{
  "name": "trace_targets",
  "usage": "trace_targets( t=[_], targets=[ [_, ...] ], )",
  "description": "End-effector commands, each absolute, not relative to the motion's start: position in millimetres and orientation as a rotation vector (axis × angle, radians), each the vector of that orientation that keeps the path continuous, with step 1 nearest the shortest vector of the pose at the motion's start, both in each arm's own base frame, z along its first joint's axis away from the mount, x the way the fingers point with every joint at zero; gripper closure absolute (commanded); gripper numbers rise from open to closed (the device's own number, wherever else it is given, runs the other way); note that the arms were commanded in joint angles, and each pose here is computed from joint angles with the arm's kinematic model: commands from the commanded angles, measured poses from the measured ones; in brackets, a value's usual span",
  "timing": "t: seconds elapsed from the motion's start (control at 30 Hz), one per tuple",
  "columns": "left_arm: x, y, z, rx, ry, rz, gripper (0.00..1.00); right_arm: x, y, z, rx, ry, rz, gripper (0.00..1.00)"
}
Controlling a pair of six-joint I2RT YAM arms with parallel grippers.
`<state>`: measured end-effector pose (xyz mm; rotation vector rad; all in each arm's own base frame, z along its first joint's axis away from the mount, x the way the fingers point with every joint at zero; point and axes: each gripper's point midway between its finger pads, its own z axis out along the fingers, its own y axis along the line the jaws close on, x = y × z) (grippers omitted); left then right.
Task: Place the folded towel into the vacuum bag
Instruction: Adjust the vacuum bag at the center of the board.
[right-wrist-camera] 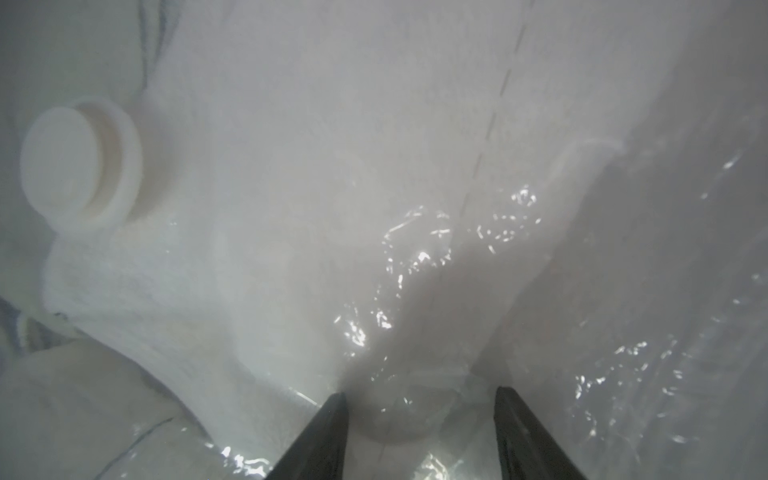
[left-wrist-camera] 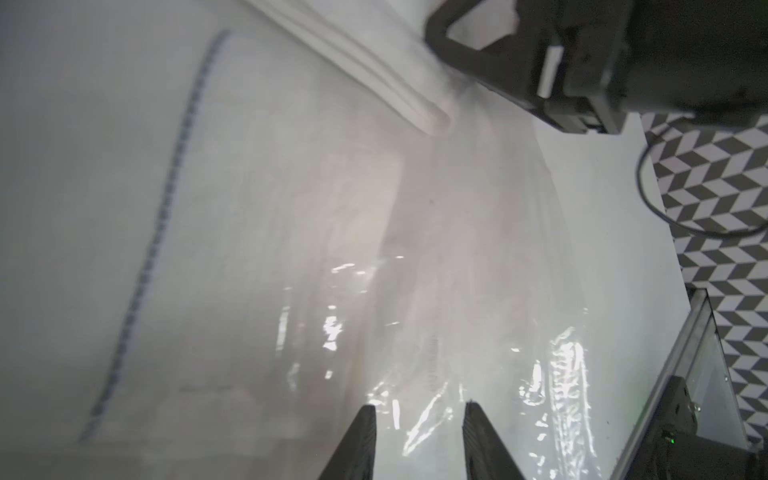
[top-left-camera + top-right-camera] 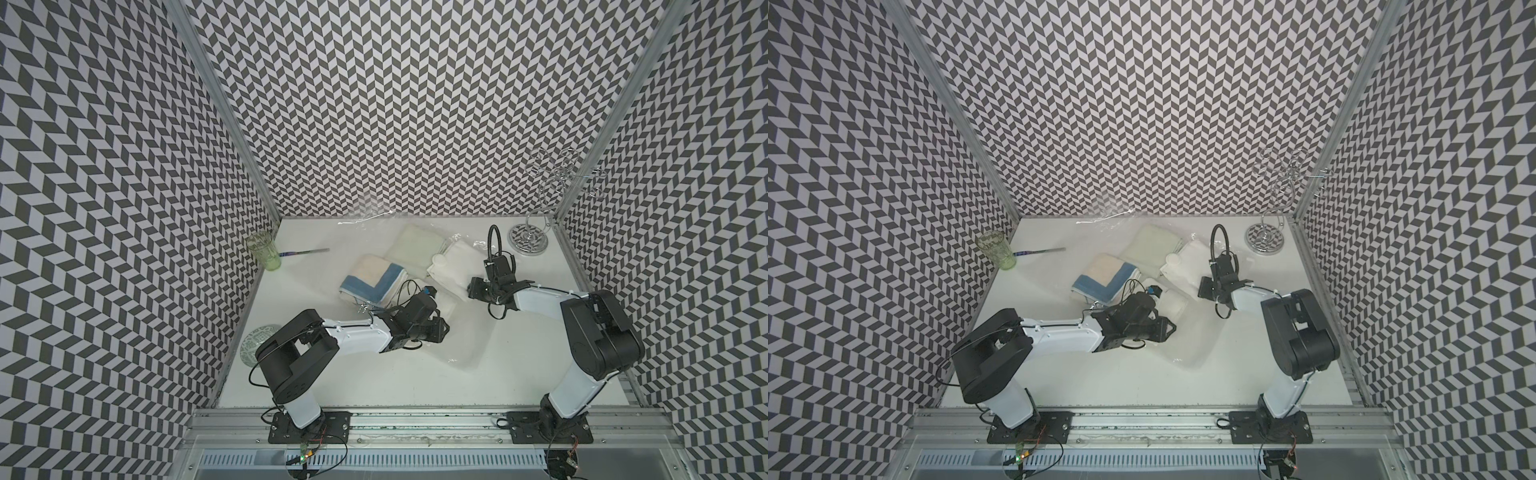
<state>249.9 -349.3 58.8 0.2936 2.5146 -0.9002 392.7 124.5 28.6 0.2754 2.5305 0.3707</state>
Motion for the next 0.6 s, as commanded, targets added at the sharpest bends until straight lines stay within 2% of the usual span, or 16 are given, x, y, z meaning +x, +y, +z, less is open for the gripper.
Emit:
trace_targets(
  t=[0.0,0.17,0.37,0.57],
  targets=[
    [262,-333,73,0.134,2.480,-0.980,0.61,341,125,-11,0.275,2.717,0.390,0.43],
    [273,-301,68,0.005,2.479,-0.982,0.61,294,148,-8,0.185,2.776,0.490,0.44],
    [307,-258,72,-0.068,2.462,-0.892,0.61,242,210,5,0.081,2.807,0.685,0.44],
    [337,-224,61,-0.101,2.502,-0.778,0.61,229,275,36,-0.022,2.783,0.915,0.44]
  ],
)
